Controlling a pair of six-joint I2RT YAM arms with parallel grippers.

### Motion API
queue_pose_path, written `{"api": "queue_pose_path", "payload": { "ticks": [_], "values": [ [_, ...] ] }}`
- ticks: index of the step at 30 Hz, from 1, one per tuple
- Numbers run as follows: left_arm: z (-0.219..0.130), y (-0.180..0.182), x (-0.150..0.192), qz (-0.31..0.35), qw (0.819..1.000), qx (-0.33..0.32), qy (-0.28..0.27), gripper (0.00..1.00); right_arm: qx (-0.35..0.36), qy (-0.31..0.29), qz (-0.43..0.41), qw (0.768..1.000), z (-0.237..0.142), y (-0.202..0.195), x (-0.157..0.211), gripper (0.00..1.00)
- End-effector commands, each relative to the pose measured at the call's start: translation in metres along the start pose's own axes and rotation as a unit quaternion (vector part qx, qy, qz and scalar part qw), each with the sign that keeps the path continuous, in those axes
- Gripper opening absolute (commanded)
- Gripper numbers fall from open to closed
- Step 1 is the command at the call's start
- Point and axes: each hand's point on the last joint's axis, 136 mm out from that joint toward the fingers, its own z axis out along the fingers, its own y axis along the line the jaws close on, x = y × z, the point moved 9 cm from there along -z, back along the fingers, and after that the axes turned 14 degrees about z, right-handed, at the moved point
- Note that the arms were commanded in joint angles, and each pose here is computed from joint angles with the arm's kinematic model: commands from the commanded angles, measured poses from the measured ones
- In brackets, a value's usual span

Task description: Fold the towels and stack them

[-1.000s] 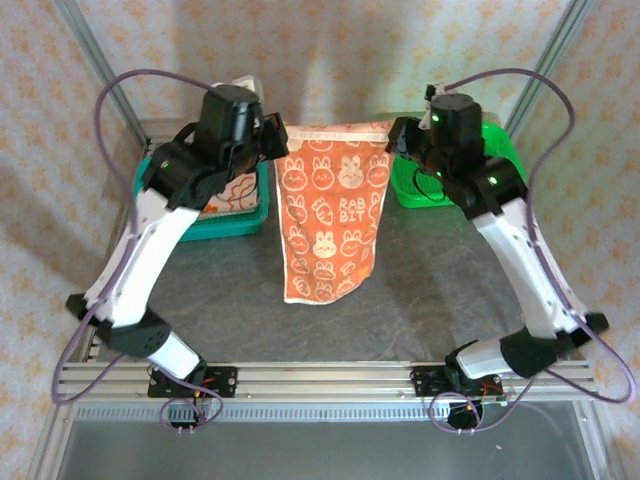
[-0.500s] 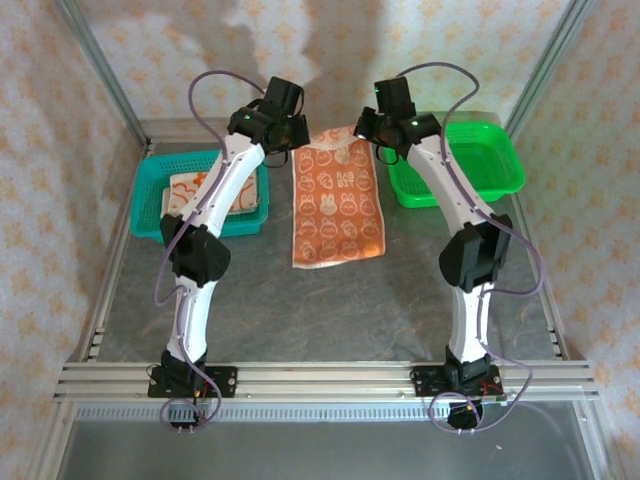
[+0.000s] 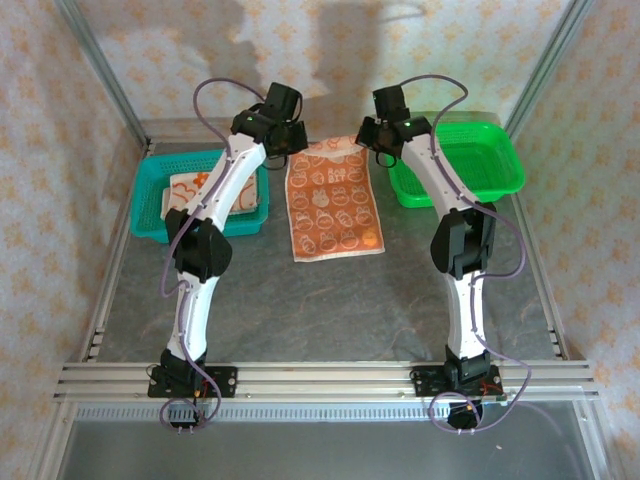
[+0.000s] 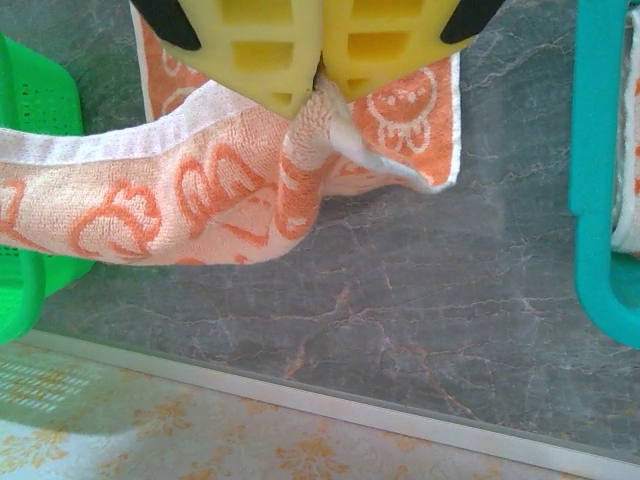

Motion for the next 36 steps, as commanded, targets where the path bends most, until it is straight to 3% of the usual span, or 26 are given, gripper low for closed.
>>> {"api": "queue_pose_path", "payload": {
  "ticks": [1,10,25,36],
  "values": [
    [0.005,0.004,-0.01,0.011,1.0,-0.011,-0.021,0.0,0.001,-0.006,-0.004,1.0,0.011,-0.004,-0.008,0.0],
    [0.001,0.002,0.011,-0.025,0.999,0.007,0.025,0.0,0.005,0.029,0.009,1.0,0.003,-0.015,0.004,0.0],
    [-0.036,-0.008,0.105,-0.098,0.993,-0.016,0.065,0.0,0.019,0.061,0.022,0.998,-0.05,-0.064,0.059,0.0],
    [-0.026,-0.011,0.174,-0.12,0.988,-0.007,0.097,0.0,0.05,0.101,0.043,0.993,-0.054,-0.116,0.12,0.0]
  ]
}}
